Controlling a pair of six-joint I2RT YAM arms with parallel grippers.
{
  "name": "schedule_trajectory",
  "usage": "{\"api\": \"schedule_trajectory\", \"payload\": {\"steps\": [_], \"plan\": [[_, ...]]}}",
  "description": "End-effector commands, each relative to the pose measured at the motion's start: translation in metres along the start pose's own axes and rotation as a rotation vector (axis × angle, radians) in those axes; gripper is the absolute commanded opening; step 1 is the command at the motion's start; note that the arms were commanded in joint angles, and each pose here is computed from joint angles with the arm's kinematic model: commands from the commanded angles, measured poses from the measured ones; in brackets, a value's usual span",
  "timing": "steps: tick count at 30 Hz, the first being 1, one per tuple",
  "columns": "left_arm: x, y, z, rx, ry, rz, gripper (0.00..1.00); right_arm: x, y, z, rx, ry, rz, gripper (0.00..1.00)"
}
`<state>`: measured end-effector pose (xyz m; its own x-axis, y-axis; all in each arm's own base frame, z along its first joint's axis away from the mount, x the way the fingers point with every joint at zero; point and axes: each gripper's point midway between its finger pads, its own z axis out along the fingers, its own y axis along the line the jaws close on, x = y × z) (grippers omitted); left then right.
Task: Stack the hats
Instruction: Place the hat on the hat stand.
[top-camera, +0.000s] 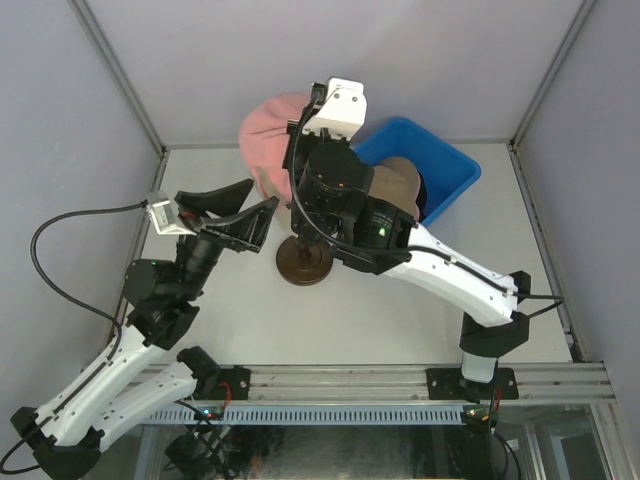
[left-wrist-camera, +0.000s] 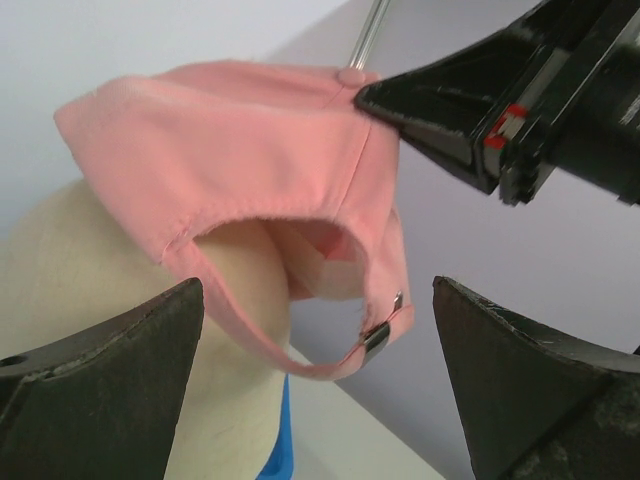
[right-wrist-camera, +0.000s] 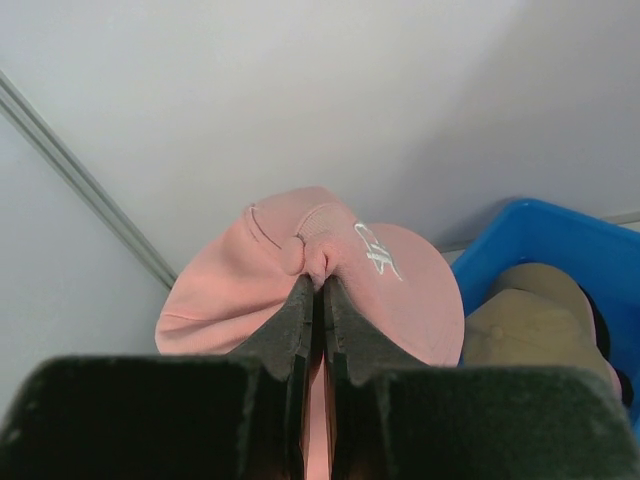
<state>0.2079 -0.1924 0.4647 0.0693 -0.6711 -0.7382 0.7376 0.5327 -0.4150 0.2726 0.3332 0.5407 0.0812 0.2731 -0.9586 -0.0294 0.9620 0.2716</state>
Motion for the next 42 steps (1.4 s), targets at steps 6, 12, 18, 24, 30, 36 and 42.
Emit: {"api": "schedule_trajectory", "payload": {"steps": [6,12,18,24,30,36,42], "plan": [[0.002,0.015,-0.004,-0.046,-0.007,0.002,1.00,-0.031,0.005,-0.004,-0.036,-0.036,0.121,0.00],[0.002,0.027,-0.003,-0.097,-0.015,0.009,0.95,-0.024,0.012,0.000,-0.034,-0.034,0.119,0.00],[0.001,0.031,0.001,-0.105,-0.017,0.008,0.87,-0.015,0.020,0.001,-0.053,-0.022,0.125,0.00],[-0.009,0.043,0.000,-0.151,-0.052,0.024,0.63,-0.010,0.025,0.000,-0.064,-0.014,0.131,0.00],[-0.022,0.053,-0.001,-0.187,-0.085,0.056,0.48,-0.007,0.026,0.001,-0.064,-0.010,0.120,0.00],[-0.029,0.058,0.001,-0.200,-0.098,0.078,0.34,0.004,0.024,0.000,-0.058,0.008,0.091,0.00],[-0.031,0.057,0.007,-0.185,-0.090,0.080,0.25,0.016,0.022,-0.002,-0.059,0.028,0.076,0.00]]}}
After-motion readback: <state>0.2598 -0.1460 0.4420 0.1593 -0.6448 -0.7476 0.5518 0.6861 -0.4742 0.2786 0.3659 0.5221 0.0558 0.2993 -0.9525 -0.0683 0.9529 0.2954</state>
